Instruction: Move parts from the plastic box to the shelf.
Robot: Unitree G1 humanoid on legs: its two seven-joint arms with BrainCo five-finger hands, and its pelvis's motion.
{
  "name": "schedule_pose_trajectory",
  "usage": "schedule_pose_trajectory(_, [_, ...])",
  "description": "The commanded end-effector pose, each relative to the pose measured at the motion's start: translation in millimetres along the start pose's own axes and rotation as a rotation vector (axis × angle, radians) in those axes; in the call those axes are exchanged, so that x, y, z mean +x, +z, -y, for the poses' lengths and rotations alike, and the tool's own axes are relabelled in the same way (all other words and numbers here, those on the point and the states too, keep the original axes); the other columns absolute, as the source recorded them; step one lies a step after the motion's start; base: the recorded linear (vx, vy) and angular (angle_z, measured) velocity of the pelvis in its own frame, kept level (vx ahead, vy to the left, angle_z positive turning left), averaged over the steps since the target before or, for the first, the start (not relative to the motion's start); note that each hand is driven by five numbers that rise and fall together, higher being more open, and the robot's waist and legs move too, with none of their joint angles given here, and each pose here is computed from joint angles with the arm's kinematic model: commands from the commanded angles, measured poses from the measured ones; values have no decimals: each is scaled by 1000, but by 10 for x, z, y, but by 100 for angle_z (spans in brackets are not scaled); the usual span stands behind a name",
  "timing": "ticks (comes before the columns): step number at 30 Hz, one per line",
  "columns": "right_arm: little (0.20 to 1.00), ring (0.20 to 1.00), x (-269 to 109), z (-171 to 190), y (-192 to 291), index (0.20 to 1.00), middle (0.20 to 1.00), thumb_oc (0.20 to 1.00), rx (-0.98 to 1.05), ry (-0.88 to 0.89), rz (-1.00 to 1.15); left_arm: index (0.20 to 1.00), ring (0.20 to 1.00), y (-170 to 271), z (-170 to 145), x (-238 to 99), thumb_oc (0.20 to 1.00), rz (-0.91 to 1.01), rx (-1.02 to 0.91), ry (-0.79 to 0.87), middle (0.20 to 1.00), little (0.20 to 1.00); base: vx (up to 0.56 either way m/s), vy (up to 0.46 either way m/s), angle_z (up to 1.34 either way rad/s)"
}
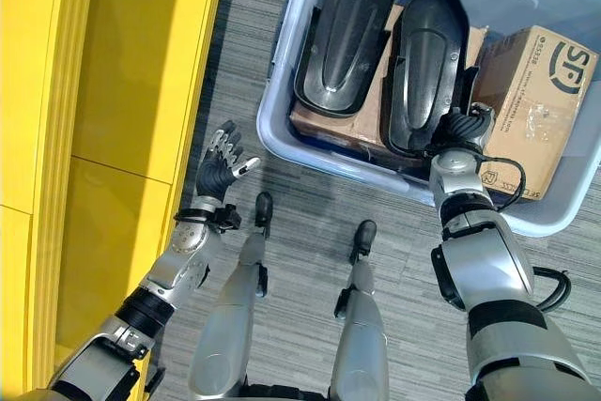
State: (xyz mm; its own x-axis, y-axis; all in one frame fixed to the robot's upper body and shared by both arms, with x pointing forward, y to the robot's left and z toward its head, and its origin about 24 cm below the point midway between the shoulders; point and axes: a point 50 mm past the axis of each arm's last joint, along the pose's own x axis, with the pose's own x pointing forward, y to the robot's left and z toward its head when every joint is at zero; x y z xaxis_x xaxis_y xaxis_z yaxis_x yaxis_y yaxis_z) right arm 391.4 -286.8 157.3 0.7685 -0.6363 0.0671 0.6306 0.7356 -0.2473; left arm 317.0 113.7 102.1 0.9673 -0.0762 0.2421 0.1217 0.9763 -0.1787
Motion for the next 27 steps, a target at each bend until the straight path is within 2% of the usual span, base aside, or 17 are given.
schedule_pose_trajectory(1, [200, 200, -91, -315, 329, 200, 200, 200, 42, 109, 106, 1000, 1000, 275, 111, 30, 1000, 138, -12, -62, 1000, 1000, 0, 0, 0])
schedule_pose_trajectory(11, [200, 200, -145, -243, -17, 200, 200, 200, 210, 80, 13, 1000, 1000, 229, 4, 5, 1000, 122, -4, -22, 1000, 1000, 0, 0, 0])
schedule_pose_trajectory(19, [200, 200, -421, -375, -33, 200, 200, 200, 505, 125, 78, 1000, 1000, 153, -144, -55, 1000, 83, -25, 46, 1000, 1000, -13, -4, -3])
schedule_pose_trajectory(27, [200, 200, -651, -362, -26, 200, 200, 200, 666, 145, 133, 1000, 1000, 66, -240, -149, 1000, 40, -42, 80, 1000, 1000, -3, -1, -1])
